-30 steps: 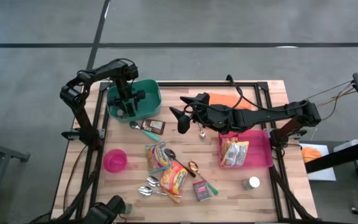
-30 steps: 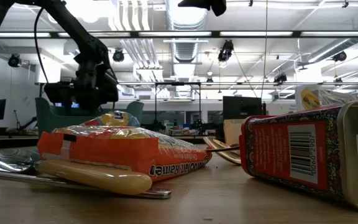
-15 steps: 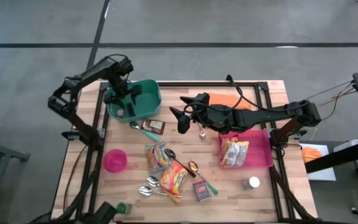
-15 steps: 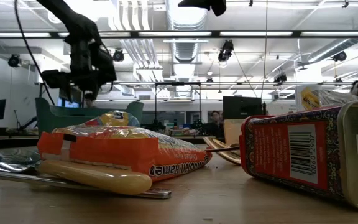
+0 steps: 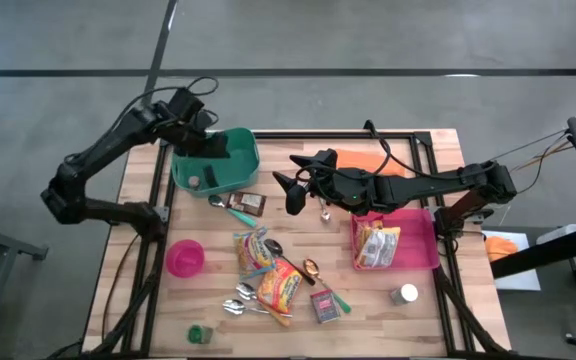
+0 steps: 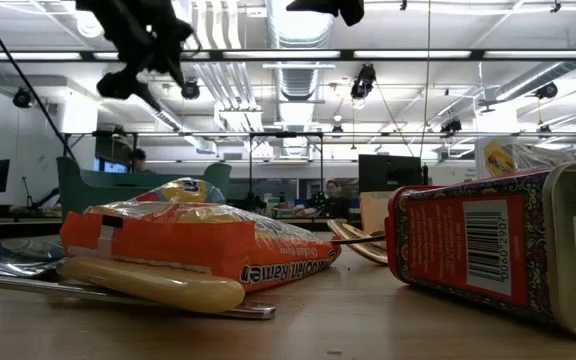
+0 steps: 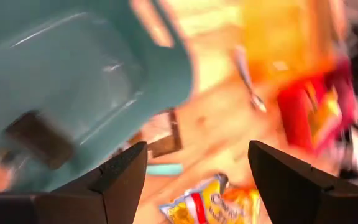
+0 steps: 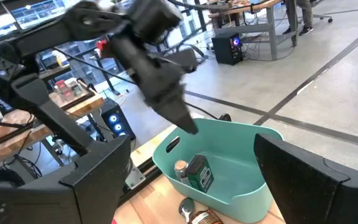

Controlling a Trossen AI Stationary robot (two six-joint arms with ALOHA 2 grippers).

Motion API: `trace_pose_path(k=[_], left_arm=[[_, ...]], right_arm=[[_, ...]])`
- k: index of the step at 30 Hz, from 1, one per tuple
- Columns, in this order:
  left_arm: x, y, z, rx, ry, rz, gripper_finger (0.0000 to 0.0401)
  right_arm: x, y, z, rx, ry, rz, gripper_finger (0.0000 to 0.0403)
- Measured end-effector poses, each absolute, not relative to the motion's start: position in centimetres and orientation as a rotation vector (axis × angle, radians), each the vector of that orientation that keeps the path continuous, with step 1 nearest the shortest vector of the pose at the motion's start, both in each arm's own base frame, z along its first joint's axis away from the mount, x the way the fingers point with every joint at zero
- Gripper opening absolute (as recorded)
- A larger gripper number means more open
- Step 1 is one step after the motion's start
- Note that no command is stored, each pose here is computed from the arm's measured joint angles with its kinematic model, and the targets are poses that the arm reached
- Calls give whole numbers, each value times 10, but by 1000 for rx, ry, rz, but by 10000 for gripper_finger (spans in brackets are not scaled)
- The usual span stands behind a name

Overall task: Pick & Place Food Item
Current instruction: Put the blue noodle pack into the pink bin

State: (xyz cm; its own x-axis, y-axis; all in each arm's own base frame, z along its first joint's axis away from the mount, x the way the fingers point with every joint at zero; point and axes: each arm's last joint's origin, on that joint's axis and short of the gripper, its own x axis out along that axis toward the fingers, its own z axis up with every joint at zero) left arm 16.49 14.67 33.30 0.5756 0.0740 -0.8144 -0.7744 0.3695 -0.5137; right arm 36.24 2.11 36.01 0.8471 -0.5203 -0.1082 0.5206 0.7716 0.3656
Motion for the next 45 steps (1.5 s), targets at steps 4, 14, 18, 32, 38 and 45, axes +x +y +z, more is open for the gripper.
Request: trace_pose_path(k=[4,14,18,32,38,45], left_arm=[[174,116,343,-835,832,411,280],[213,45,344,-362,913,-11,280],[219,26,342,-299,937,-68,280],[218,18,338,-264,988,-112,280],[218,17,338,-367,996,-62,280],[223,12,341,-444,955,-48,280]], right_arm=[[362,21,360,397,1,-564,335],[362,21,360,397,0,-564,335],[362,21,360,397,0,-564,335],[362,21,360,397,0,-564,335],[362,21,360,420,-8,-564,335],[363,23,360,627,-40,-508,335]])
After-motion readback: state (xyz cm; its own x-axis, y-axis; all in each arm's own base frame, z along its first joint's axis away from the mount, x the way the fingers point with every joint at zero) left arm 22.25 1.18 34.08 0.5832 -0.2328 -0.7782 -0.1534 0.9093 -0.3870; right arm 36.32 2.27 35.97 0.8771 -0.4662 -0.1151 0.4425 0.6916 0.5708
